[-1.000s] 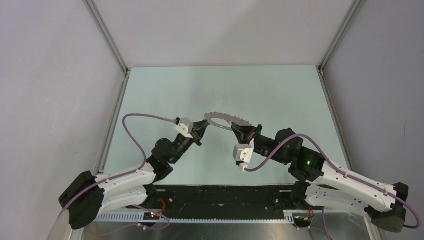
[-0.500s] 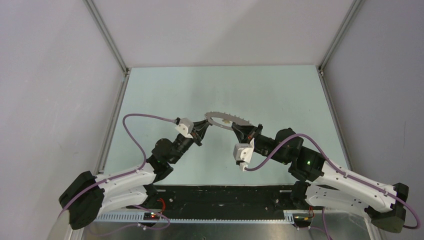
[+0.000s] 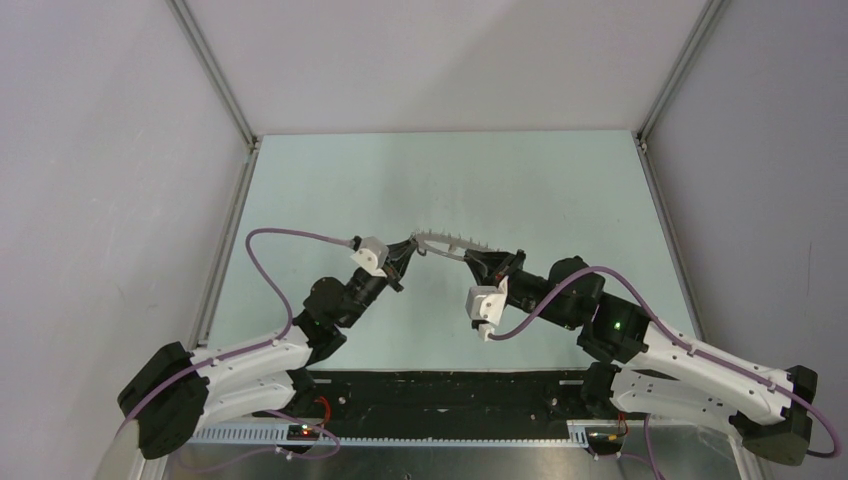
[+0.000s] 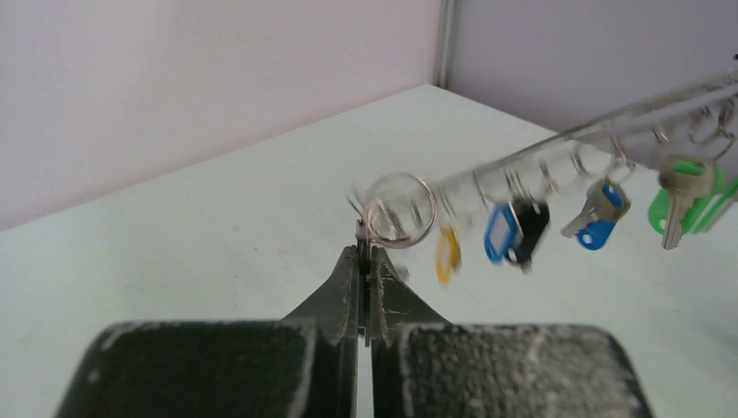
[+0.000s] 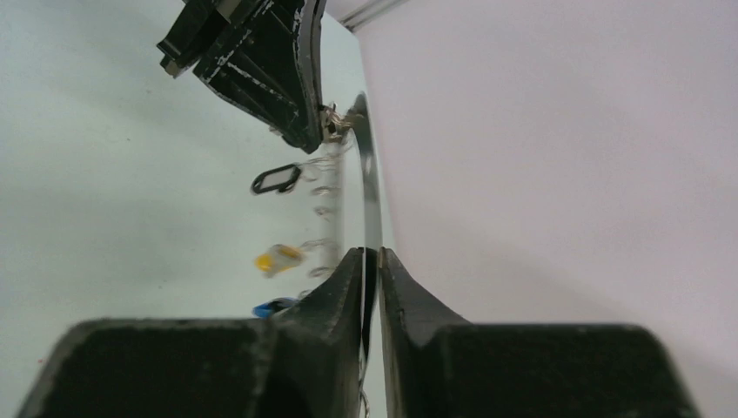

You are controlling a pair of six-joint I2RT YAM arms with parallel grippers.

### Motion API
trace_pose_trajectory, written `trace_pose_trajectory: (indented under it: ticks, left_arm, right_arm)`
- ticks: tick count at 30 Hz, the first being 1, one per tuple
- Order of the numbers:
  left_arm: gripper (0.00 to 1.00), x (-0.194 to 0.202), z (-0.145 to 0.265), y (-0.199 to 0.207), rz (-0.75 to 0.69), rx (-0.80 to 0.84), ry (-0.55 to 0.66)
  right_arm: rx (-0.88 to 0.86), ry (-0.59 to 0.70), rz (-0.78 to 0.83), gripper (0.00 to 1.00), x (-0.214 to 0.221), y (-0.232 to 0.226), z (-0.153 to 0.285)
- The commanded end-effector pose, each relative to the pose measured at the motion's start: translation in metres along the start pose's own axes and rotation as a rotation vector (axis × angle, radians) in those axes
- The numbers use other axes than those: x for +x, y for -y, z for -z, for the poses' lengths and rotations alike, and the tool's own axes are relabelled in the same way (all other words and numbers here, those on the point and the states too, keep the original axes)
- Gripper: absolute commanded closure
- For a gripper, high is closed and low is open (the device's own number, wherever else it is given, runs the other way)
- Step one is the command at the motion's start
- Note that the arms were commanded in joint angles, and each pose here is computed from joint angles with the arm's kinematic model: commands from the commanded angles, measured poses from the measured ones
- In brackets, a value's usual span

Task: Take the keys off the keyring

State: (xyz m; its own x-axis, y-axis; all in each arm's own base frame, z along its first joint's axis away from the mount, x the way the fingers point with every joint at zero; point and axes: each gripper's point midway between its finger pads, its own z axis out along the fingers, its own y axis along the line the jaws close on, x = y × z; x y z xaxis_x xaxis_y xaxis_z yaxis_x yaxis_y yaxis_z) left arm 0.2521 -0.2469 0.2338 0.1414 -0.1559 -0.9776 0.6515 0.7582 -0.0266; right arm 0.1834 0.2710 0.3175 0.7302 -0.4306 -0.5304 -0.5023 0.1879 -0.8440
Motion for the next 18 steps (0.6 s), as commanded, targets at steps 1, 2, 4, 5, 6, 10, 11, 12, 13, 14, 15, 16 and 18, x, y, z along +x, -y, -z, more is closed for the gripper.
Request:
trace_pose_trajectory:
  ticks: [1,2,4,5,6,10,11,12,13,14,15,16,18]
  left_arm:
    - [1.00,-0.002,0.001,-0.011,-0.118,-0.038,0.017]
    - [1.00,0.000,0.002,-0.012,-0.138,-0.040,0.009]
    - [1.00,0.002,0.001,-0.015,-0.210,-0.038,-0.005]
    - [1.00,0.002,0.001,-0.017,-0.268,-0.036,-0.013]
    - [1.00,0.004,0.000,-0.018,-0.300,-0.032,-0.027]
    - [1.00,-0.001,-0.001,-0.018,-0.481,0.007,-0.057]
    - [1.00,-0.004,-0.001,-0.016,-0.529,0.032,-0.052]
    - [1.00,-0.009,-0.002,-0.012,-0.551,0.055,-0.053]
    - [1.00,-0.013,-0.003,-0.005,-0.604,0.107,-0.038]
    - [1.00,-0.019,-0.004,0.003,-0.623,0.147,-0.020]
    - [1.00,-0.025,-0.006,0.005,-0.646,0.155,-0.008]
    - [1.00,-0.034,-0.009,0.013,-0.646,0.190,0.011]
    - [1.00,-0.047,-0.015,0.023,-0.645,0.246,0.010]
  right_arm:
    - [0.039,0.018,-0.085,0.78,-0.011,0.008,0.009]
    - [0.023,0.028,-0.127,0.67,-0.012,0.001,0.011]
    - [-0.041,0.061,-0.218,0.51,-0.019,-0.018,0.016]
    - [-0.068,0.084,-0.254,0.48,-0.023,-0.026,0.019]
    - [-0.070,0.103,-0.324,0.46,-0.027,-0.028,0.026]
    - [-0.075,0.194,-0.483,0.42,-0.041,-0.036,0.048]
    - [-0.070,0.196,-0.503,0.42,-0.039,-0.037,0.050]
    - [-0.055,0.207,-0.537,0.42,-0.041,-0.034,0.055]
    - [-0.033,0.194,-0.554,0.43,-0.037,-0.032,0.056]
    - [-0.015,0.195,-0.592,0.44,-0.037,-0.028,0.057]
    - [0.006,0.175,-0.612,0.45,-0.032,-0.026,0.056]
    - [0.018,0.172,-0.646,0.47,-0.031,-0.024,0.055]
    - [0.036,0.157,-0.685,0.49,-0.025,-0.020,0.053]
